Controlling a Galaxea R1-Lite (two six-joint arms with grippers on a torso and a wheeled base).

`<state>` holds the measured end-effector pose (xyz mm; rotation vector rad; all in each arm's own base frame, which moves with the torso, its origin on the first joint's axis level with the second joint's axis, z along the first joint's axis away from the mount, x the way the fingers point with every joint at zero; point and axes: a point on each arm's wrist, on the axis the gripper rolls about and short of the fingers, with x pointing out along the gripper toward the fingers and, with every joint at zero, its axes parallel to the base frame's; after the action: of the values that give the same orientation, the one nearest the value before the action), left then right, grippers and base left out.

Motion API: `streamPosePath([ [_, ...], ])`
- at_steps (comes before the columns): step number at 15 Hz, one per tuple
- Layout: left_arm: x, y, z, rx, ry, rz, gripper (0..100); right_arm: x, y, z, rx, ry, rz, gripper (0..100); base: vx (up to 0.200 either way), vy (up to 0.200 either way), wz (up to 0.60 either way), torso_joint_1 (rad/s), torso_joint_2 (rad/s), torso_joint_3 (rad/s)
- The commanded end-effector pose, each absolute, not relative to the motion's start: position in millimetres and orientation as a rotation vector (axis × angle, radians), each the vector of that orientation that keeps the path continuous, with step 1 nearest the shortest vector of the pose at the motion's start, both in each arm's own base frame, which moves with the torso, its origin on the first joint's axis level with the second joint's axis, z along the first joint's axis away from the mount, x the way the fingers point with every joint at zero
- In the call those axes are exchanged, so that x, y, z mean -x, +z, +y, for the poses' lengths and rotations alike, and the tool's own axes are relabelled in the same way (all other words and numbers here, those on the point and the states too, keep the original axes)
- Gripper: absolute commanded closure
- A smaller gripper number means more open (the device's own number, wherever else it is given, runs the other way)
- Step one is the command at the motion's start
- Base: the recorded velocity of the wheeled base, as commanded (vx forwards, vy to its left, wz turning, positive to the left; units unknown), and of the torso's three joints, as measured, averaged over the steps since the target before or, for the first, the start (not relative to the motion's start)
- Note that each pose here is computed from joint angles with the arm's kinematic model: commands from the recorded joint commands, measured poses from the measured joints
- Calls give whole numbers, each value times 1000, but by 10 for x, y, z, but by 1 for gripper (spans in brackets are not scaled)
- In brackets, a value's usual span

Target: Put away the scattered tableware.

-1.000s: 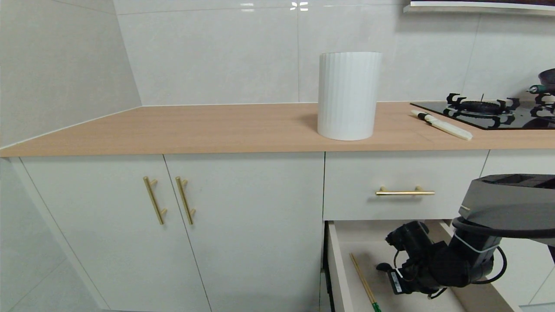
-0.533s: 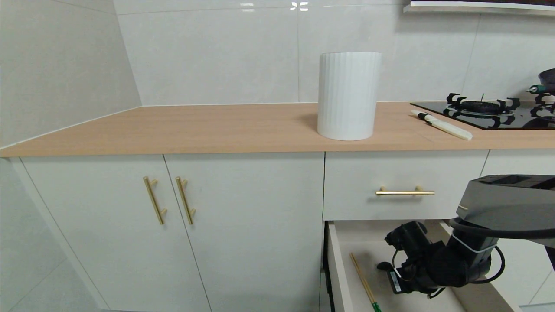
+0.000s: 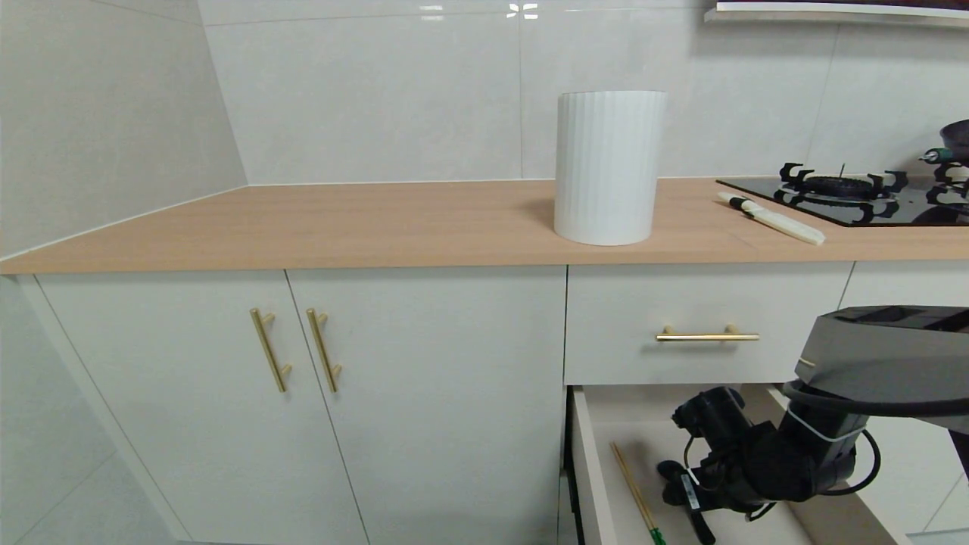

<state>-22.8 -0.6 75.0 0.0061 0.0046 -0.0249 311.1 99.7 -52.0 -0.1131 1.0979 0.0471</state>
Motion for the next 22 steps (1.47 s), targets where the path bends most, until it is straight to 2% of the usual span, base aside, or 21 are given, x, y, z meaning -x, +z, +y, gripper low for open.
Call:
streamPosePath([
  [1, 228, 750, -6, -6, -25, 5, 0, -3091, -490, 994, 112, 48, 1095, 0, 0, 0, 0, 0, 0, 0],
  [2, 228, 750, -6, -6, -25, 5, 0, -3060, -408, 978, 107, 48, 1082, 0, 0, 0, 0, 0, 0, 0],
  [8, 228, 750, -6, -5, -25, 5, 0, -2760, 646, 886, 52, 95, 934, 0, 0, 0, 0, 0, 0, 0],
  [10, 228, 750, -6, -5, -25, 5, 0, -2609, 874, 865, 44, 135, 932, 0, -200, 0, 0, 2, 0, 0],
  [15, 228, 750, -6, -5, -25, 5, 0, -2254, 1064, 950, 165, 231, 1004, 0, -200, 0, 0, 0, 4, 0],
  [22, 228, 750, -6, -6, -25, 5, 0, -1879, 1096, 1010, 378, 373, 1148, 0, 0, 0, 0, 0, 0, 0],
])
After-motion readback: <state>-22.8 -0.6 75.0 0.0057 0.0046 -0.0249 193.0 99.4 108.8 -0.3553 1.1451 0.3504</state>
